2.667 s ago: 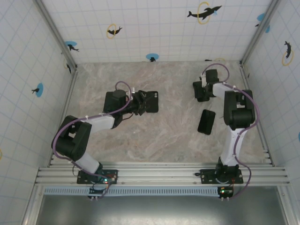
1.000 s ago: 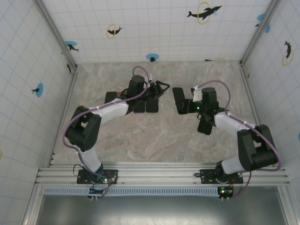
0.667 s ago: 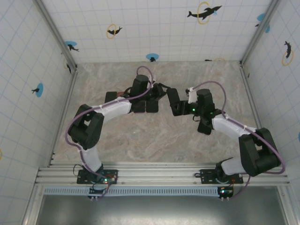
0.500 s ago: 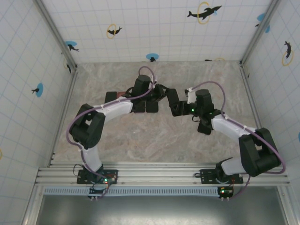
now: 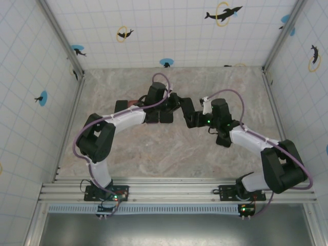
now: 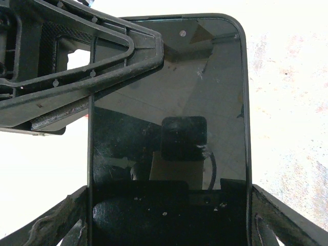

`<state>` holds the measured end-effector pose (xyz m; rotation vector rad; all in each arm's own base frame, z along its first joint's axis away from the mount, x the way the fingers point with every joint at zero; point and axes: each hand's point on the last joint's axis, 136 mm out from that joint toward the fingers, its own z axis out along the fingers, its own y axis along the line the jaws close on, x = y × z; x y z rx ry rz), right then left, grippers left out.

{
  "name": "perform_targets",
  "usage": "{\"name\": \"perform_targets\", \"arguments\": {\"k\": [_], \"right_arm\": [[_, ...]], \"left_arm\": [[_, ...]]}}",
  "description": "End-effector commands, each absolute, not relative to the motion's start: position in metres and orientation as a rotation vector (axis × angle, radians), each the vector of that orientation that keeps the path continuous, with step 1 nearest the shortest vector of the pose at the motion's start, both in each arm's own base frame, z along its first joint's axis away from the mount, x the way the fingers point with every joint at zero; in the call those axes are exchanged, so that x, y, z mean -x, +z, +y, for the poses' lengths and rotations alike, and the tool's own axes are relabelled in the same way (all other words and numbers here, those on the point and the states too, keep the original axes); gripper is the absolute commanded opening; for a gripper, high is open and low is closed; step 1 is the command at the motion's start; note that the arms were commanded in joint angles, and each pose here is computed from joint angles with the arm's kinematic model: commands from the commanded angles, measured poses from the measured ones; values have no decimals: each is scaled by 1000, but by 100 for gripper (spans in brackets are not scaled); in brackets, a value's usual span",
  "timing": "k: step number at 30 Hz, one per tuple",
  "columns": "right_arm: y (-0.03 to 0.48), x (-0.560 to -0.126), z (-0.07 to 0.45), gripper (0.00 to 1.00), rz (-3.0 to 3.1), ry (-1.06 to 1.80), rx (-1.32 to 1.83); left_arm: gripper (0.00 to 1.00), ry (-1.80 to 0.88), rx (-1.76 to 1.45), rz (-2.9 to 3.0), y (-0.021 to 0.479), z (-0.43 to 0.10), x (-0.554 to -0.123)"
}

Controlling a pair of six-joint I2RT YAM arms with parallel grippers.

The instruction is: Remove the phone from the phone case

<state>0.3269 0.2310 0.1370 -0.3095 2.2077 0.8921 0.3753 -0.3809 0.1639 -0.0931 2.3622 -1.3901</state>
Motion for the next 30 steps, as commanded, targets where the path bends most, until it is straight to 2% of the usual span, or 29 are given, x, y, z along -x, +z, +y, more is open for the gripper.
{"name": "perform_targets", "arguments": {"k": [1,4,8,14,18,24,30], "right_arm": [[176,-329,237,78,2054,950,329],[179,-327,230,85,2035,954,306],[182,-320,220,89,2009,965,268],[198,-304,206,88,1907,1131,113],[218,-288,210,79,1791,1305,39],[251,-272,214,56,1605,1488,-44],[288,-275,206,46,1417,1561,-123]], "left_arm": [[5,-1471,52,2307,191,-390,-373],[5,-1507,62,2267,204,-391,-376],[5,-1576,97,2178,230,-385,-384],[5,-1626,165,2005,276,-364,-399],[5,-1665,224,1889,303,-350,-403],[5,-1757,272,1768,332,-342,-399],[4,-1800,286,1708,346,-338,-390]]}}
